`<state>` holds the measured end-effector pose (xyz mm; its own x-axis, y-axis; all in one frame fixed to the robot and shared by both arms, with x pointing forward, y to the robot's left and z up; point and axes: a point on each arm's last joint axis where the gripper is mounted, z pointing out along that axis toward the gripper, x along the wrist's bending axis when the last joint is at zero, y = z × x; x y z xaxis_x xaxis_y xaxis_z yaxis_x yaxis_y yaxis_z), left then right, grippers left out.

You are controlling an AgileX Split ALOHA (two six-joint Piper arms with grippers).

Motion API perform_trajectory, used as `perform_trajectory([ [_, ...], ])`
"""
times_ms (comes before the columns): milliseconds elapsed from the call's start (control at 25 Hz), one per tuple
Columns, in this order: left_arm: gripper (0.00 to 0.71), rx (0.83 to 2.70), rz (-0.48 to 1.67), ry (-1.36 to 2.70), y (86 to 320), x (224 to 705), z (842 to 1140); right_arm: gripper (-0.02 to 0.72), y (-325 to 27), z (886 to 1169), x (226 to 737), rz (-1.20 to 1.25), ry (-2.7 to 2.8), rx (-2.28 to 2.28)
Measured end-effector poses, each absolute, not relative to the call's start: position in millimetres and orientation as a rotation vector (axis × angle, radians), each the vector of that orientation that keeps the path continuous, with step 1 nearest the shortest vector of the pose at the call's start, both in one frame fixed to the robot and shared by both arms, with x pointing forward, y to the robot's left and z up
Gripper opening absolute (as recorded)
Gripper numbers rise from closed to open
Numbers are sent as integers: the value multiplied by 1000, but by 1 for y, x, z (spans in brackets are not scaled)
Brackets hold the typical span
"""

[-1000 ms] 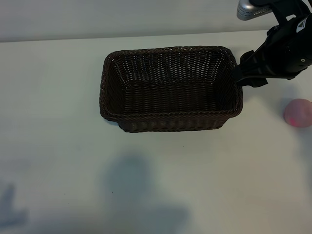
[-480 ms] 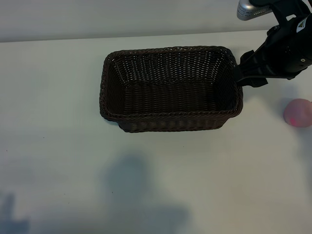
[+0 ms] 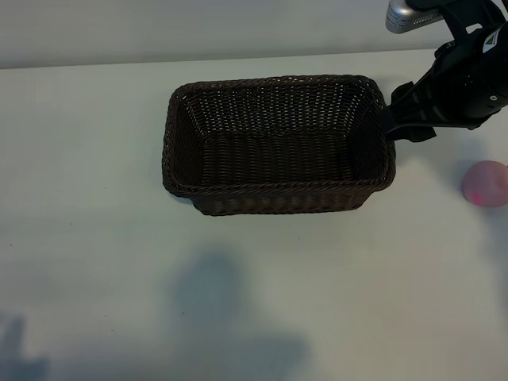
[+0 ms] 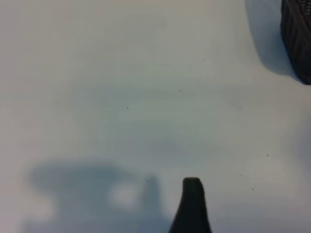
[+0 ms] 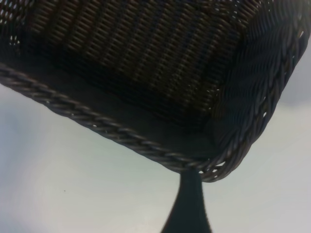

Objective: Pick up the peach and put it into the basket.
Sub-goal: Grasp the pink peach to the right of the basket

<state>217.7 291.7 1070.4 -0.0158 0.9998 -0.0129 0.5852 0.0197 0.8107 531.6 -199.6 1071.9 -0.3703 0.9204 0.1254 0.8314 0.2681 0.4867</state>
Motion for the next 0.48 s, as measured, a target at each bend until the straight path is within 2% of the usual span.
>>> perform_trajectory([
  [480, 544, 1677, 829, 1661, 294, 220, 1065, 587, -201, 1072, 532, 708, 2351, 1631],
])
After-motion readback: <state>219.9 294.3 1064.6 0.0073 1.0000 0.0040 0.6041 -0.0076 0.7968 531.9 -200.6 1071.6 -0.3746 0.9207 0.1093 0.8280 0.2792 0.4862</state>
